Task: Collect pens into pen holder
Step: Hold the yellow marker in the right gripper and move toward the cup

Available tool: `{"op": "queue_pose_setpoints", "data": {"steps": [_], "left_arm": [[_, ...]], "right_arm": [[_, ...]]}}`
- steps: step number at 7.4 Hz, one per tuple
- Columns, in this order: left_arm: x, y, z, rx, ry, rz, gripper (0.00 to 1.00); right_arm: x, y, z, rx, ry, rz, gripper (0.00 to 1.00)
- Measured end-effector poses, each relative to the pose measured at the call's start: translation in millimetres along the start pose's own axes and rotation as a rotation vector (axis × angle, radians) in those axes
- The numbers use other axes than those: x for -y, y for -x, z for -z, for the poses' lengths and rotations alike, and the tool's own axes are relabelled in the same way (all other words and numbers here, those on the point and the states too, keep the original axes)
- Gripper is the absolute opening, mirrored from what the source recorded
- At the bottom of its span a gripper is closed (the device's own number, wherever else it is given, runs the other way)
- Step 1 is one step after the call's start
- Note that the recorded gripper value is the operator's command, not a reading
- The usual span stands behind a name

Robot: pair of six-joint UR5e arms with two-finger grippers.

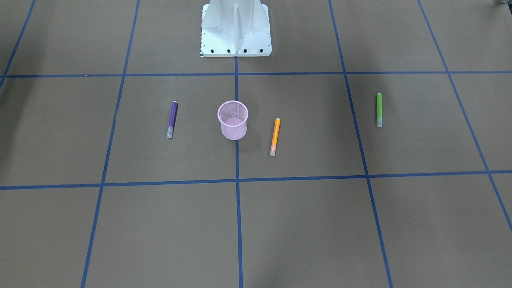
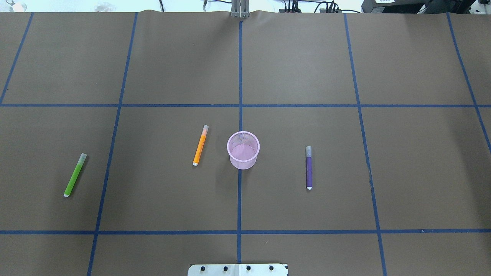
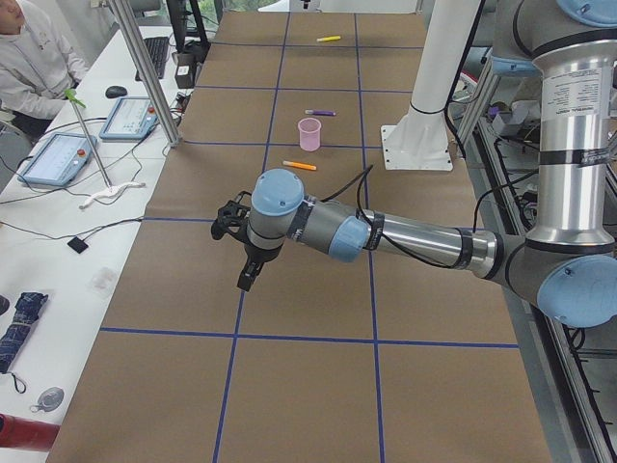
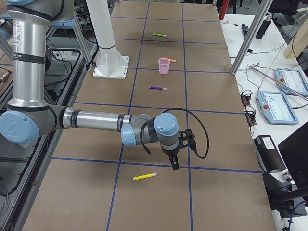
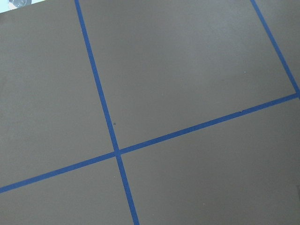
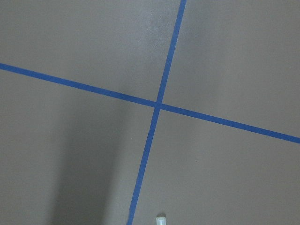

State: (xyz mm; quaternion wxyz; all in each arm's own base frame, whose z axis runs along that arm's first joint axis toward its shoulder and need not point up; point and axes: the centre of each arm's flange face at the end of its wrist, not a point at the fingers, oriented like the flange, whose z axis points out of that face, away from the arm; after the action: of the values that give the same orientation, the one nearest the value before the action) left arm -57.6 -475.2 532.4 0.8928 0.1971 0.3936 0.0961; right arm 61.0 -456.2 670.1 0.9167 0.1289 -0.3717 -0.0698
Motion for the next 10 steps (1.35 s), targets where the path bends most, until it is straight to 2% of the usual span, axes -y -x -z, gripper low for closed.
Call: {"op": "queue_pose_setpoints", "data": {"steps": [2,4,6,9,10], "left_arm": [[1.2,-2.1,1.0,-0.011,-0.014,-0.015,1.0],[1.7,-2.9,1.1,-0.015,-0.024,-0.027,1.0],[2.1,-3.6,1.6,-0.016,-0.028,-0.031,1.0],[2.1,-4.4,1.8,-0.016,-0.037,-0.042,1.0],[1.6,-4.2,1.7,-0.016,-0.037,-0.042,1.0]], "right_arm": [[-24.4,-2.4,-48.2,0.014,-0.023,-0.054,0.99],[-70.1,0.7,-86.3,0.014,-0.039,-0.07,0.96],[-112.2,3.0,-104.6,-0.012,-0.022,-0.056,0.8],[-132.6,8.1,-126.1,-0.04,0.031,-0.022,0.65],[-134.7,9.5,-131.1,-0.047,0.042,-0.013,0.54]]}}
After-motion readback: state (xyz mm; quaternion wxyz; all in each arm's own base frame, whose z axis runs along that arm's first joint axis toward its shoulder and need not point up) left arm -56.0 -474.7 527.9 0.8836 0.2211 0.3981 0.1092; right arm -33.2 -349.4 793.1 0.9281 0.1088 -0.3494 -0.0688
